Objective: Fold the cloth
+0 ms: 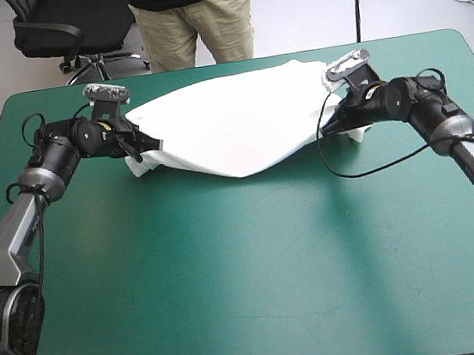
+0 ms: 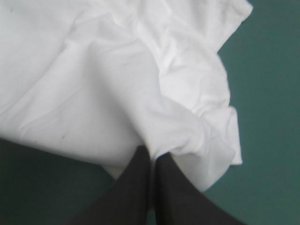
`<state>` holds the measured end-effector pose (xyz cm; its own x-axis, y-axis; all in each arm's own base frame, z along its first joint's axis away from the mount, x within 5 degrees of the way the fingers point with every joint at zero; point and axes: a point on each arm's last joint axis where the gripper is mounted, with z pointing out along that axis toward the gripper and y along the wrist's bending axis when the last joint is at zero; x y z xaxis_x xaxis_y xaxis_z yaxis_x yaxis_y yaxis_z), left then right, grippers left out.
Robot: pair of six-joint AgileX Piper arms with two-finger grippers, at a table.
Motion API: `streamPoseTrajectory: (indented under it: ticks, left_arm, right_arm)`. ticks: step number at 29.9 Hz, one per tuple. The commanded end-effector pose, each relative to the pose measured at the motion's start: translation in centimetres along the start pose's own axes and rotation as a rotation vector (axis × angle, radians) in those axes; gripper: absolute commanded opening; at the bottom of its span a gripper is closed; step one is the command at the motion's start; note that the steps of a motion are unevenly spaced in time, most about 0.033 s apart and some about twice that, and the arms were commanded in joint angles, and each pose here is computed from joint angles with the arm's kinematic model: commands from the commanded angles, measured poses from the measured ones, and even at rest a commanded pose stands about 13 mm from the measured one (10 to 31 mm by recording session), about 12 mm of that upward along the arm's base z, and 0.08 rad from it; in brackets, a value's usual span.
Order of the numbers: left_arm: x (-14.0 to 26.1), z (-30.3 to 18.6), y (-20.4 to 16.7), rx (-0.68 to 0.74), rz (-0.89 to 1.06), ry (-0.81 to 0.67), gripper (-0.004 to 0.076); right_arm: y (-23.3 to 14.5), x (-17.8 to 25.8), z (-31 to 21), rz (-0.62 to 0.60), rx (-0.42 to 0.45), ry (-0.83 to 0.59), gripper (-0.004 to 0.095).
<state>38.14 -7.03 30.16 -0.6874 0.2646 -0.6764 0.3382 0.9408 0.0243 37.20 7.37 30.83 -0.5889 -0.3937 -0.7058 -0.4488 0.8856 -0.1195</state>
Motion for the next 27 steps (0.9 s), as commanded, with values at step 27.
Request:
streamPoseTrajectory:
  ticks: [27]
  left_arm:
    - [15.0,-10.2,-3.1,0.016,-0.005,0.370,-0.0017]
  right_arm:
    - [6.1,14.3,-11.5,0.182,-0.182,0.303,-0.0017]
